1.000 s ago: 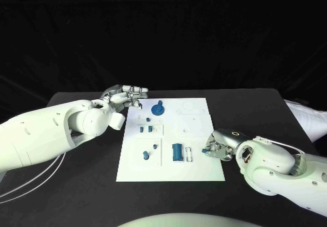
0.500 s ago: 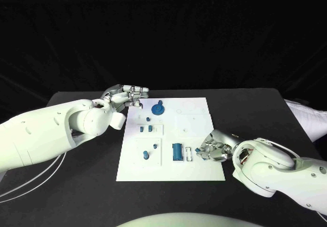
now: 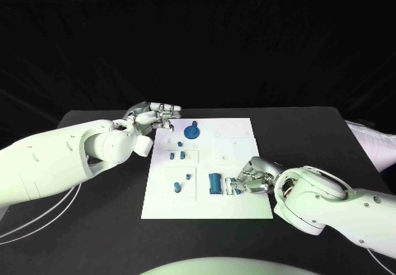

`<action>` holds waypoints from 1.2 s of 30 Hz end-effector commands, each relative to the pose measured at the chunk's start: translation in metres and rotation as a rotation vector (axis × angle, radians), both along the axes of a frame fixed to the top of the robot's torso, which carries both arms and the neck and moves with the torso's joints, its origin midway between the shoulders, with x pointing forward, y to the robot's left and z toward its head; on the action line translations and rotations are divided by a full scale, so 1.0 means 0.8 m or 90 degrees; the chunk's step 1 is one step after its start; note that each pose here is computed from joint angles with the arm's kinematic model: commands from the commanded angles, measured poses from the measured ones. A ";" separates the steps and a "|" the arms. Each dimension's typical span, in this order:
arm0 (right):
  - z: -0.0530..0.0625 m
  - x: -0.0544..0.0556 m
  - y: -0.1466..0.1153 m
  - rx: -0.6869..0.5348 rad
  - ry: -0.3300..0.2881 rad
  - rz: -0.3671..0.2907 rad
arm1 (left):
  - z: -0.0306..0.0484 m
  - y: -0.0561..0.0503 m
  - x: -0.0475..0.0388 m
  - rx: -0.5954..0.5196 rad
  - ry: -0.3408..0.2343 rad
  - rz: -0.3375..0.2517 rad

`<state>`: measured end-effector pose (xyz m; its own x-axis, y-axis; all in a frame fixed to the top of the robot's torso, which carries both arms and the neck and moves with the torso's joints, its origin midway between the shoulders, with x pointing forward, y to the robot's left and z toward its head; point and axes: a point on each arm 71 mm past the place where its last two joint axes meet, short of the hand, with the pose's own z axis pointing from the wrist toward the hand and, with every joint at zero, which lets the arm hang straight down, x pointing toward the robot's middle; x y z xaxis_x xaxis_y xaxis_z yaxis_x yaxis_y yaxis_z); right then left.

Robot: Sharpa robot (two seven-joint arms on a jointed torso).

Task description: Assemble the parts on the task board

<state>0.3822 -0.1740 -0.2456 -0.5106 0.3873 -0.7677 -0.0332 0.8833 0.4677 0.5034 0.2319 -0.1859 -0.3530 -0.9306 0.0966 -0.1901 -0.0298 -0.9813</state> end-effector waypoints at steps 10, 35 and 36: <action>-0.005 0.001 0.009 -0.007 0.023 0.015 | 0.0012 -0.006 -0.001 -0.006 -0.001 -0.018; -0.006 0.001 0.016 -0.029 0.023 0.044 | 0.0012 -0.006 -0.002 -0.006 0.001 -0.020; -0.006 0.001 0.016 -0.029 0.022 0.045 | 0.0012 -0.006 -0.002 -0.006 0.001 -0.020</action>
<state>0.3842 -0.1635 -0.2504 -0.5524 0.3406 -0.7608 -0.0573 0.8950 0.4423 0.5026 0.2297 -0.1860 -0.3622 -0.9267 0.1001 -0.1966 -0.0290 -0.9801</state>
